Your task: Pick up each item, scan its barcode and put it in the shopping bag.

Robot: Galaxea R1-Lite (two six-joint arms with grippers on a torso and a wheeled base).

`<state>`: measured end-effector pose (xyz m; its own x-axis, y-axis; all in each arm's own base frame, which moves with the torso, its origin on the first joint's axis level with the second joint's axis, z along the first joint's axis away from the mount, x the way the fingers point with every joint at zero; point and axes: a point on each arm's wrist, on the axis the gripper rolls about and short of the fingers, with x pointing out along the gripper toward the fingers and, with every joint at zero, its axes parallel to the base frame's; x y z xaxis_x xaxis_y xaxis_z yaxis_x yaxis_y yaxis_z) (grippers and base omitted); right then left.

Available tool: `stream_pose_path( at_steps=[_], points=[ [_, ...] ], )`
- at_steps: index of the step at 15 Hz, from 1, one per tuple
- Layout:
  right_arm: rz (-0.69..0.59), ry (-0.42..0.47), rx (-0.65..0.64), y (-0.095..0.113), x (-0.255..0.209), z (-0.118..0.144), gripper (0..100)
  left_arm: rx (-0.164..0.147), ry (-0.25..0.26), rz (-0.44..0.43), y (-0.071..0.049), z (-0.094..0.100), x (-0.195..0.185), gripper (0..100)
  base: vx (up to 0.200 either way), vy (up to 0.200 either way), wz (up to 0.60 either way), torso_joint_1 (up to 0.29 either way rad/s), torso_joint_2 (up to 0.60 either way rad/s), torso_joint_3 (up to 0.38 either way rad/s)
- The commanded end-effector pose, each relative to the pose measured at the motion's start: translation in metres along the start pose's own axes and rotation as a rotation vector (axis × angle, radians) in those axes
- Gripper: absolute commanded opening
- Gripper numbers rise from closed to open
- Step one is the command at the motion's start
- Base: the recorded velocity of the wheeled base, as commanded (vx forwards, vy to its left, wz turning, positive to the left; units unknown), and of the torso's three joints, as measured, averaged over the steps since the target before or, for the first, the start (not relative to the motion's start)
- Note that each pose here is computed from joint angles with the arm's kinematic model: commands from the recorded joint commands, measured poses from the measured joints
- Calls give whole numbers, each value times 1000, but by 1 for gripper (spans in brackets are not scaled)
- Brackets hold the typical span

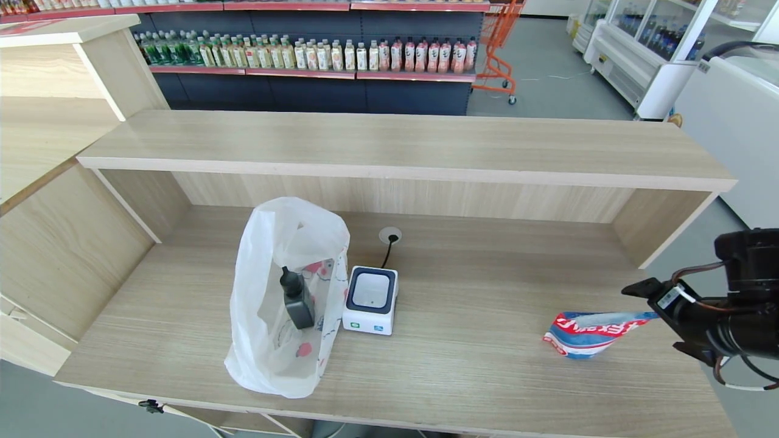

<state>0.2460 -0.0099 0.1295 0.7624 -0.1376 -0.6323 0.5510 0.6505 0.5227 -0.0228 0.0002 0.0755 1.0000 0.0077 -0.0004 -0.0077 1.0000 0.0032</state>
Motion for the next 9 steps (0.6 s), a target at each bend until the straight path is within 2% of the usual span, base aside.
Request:
stream_pose_path(
  at_steps=[1,7,8,9],
  points=[
    [-18,70,-38,8,30,-22,100,0,1,0,0,0,0,100,0,0,0,0,0,0],
    [42,64,-147,35,67,-57,100,0,1,0,0,0,0,100,0,0,0,0,0,0],
    [49,51,-179,36,73,-58,0,1,0,2,0,0,0,100,0,0,0,0,0,0],
    [59,42,-196,37,75,-58,0,1,0,0,0,0,0,100,0,0,0,0,0,0]
  ],
)
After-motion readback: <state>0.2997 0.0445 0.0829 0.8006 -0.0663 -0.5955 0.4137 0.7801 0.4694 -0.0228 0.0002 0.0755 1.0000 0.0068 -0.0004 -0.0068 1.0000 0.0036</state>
